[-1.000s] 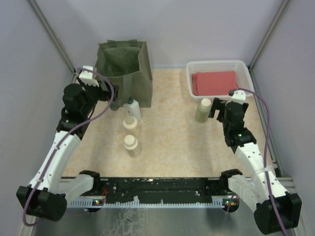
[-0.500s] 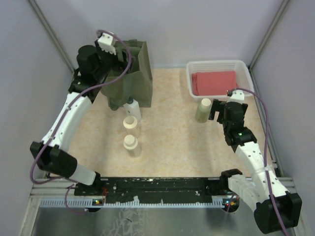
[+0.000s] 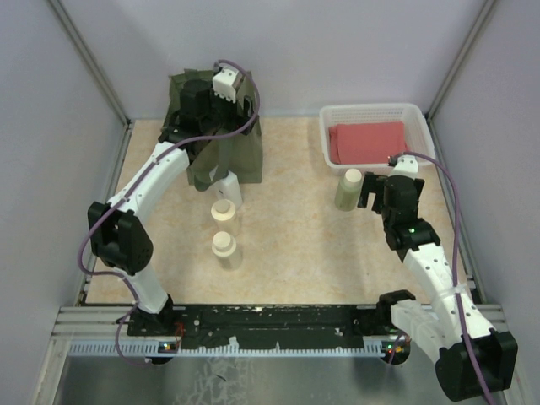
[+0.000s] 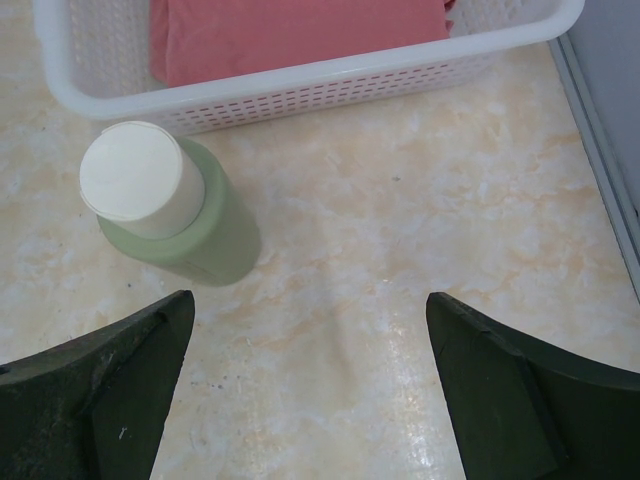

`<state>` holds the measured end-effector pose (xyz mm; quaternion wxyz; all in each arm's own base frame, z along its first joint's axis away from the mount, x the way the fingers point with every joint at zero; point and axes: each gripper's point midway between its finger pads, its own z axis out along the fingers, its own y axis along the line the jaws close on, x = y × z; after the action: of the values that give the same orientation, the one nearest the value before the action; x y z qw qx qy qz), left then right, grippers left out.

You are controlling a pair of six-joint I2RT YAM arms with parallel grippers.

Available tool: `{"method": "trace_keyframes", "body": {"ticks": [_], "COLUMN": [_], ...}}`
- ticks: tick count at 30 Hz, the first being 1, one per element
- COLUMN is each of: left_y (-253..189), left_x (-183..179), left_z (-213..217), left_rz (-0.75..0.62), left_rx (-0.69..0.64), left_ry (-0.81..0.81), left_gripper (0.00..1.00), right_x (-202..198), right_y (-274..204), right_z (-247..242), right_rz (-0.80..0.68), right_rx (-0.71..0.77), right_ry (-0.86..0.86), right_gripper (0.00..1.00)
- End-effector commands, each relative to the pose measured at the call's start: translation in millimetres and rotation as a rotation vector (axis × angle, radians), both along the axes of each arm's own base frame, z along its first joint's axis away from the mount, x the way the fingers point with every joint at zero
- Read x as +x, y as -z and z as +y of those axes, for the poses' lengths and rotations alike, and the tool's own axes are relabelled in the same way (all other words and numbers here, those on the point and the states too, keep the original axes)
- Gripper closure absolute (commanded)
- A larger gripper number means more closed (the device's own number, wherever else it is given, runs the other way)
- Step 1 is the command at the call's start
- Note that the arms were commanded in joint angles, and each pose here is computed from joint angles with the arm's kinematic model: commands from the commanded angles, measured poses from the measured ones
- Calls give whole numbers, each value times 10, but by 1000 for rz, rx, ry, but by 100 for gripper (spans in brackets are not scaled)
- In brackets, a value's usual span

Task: Place the personal care products into the canvas bag

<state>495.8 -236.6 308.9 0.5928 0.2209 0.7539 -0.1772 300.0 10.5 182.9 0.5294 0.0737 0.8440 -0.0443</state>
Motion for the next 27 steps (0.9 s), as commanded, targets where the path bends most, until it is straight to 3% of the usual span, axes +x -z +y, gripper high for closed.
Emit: {"method": "trace_keyframes", "body": {"ticks": [1, 9, 14, 27], "left_y": [119, 180, -68, -504], "left_x": [75, 80, -11, -407], "left_z": [-8, 0, -90, -391], "left_rz": [13, 31, -35, -157], "left_rx": [39, 60, 81, 113], "left_ry": [-18, -26, 41, 234], "left_gripper": [26, 75, 98, 100], "right_x": [69, 94, 108, 94], "right_y": [-298, -272, -236, -176], "right_z": [27, 62, 72, 77], "right_rz": [-85, -84, -73, -59], "right_rx": [3, 12, 12, 13], "right_ry": [-16, -30, -34, -37], "right_gripper": [1, 1, 1, 1]}}
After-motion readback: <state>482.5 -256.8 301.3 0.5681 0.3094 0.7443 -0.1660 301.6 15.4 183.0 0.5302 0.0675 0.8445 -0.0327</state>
